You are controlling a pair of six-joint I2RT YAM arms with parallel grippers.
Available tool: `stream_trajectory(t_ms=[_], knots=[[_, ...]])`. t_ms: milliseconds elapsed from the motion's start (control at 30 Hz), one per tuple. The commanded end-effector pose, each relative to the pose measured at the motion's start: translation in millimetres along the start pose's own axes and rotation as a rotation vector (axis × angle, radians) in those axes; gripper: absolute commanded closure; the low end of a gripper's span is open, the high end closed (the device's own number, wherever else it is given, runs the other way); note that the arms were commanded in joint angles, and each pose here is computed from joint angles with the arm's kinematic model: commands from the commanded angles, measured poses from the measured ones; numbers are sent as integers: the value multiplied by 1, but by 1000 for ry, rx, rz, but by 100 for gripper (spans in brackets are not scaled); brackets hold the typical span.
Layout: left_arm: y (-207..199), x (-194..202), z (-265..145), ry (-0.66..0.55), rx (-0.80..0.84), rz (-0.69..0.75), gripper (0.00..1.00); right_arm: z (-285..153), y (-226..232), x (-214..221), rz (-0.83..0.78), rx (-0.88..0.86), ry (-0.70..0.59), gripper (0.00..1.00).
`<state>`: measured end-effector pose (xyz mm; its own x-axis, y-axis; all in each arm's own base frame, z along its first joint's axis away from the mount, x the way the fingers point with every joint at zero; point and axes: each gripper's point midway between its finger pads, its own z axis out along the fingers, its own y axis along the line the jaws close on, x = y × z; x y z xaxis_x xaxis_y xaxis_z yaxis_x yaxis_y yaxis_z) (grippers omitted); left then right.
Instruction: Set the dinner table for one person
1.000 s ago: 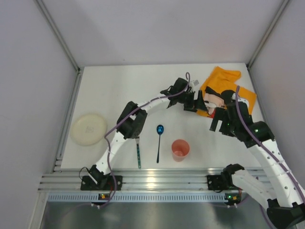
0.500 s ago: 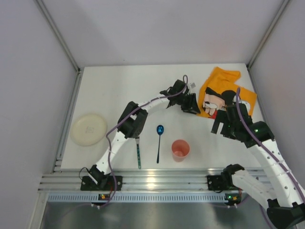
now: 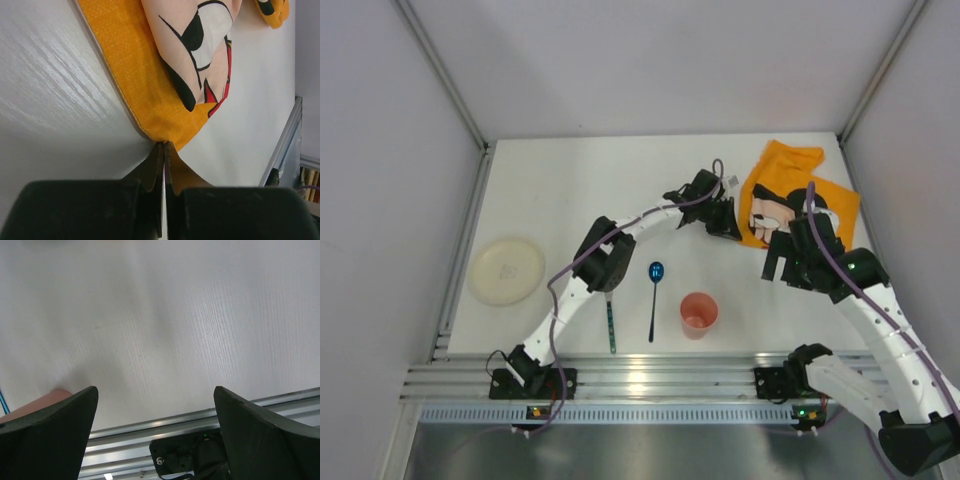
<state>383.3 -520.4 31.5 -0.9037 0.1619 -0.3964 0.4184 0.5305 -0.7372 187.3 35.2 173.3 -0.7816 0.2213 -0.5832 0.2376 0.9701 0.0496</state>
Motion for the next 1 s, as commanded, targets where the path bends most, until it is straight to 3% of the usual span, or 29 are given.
stream_trajectory(t_ms=[0,300,400,600,700,967], knots=[[43,28,15,47,-186,-5,100,-12,3,-19,-18,-16,-66,0],[38,19,-5,36,-248,48,100,-13,6,-21,-13,-32,-74,0],[22,-12,-36,-38,-257,78,100,-10,13,-25,-5,-57,-83,0],[42,-53,-109,-171,-334,17,100,-1,26,-27,-22,-88,-55,0],[66,-55,-143,-205,-399,-9,100,3,34,-37,-25,-105,-69,0],[121,-22,-202,-188,-512,-147,100,33,58,-36,-49,-133,12,0]])
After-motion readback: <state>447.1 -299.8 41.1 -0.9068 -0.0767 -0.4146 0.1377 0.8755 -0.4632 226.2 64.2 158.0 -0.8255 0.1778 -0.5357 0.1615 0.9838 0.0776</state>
